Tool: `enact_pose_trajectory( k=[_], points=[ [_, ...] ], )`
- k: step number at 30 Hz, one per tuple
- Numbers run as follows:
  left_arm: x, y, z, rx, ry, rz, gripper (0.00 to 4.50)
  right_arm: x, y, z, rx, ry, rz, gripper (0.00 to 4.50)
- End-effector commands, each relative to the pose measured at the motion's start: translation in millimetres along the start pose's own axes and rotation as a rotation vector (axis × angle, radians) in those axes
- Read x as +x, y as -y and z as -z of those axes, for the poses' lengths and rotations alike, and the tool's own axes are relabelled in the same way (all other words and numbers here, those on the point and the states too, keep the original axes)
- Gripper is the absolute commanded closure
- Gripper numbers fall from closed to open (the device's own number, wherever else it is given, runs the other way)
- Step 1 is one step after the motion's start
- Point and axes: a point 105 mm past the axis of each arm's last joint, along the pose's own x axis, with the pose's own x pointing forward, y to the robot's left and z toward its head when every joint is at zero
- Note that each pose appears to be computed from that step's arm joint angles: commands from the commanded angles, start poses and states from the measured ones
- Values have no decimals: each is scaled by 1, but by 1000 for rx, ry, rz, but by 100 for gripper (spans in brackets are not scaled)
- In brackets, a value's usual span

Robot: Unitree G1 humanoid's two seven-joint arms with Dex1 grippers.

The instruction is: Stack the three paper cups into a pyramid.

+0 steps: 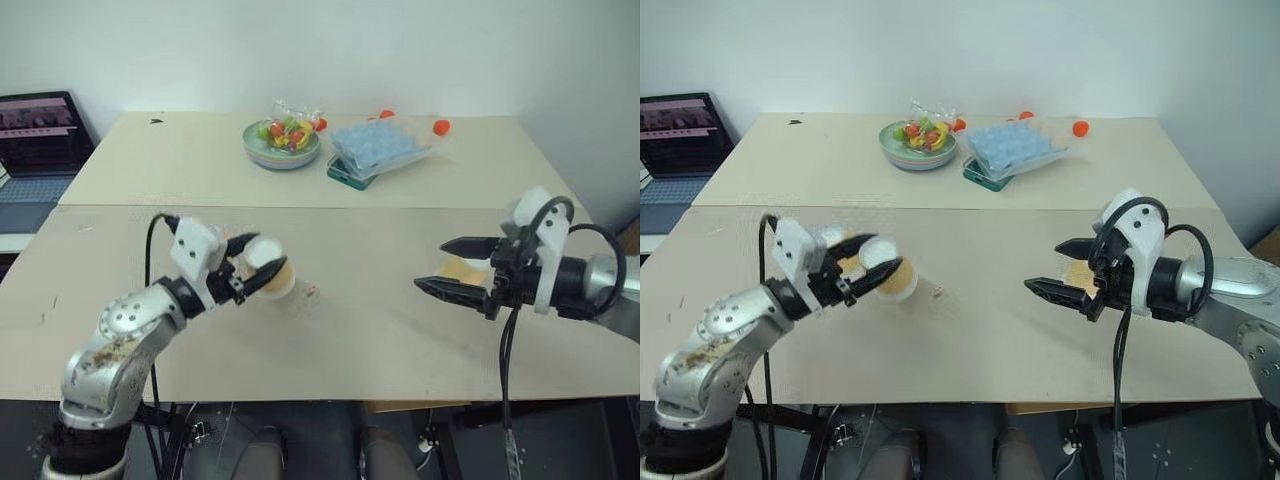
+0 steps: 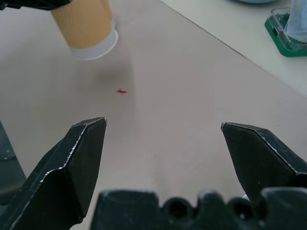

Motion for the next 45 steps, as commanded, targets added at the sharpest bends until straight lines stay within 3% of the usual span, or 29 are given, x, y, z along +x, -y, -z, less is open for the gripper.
enact_pose_trajectory(
  k=[1,10,23,37,39,41,45],
  points=[
    [17,4,4,-19,-25,81,188,-6,-10,-17,-46,51,-3,0],
    [53,29,9,-48,-29,306,188,-2,-20,-13,-18,76,44,0],
    [89,66,18,-66,-13,482,188,1,-25,-14,-3,109,98,0],
    [81,83,46,-58,-68,510,188,1,-24,-19,-13,135,140,0],
    [81,83,47,-54,-67,509,87,1,-23,-19,-14,136,143,0],
    [82,83,47,-50,-66,507,22,1,-22,-20,-17,137,147,0],
    [86,81,40,-54,-40,485,10,2,-22,-20,-19,137,148,0]
  ],
)
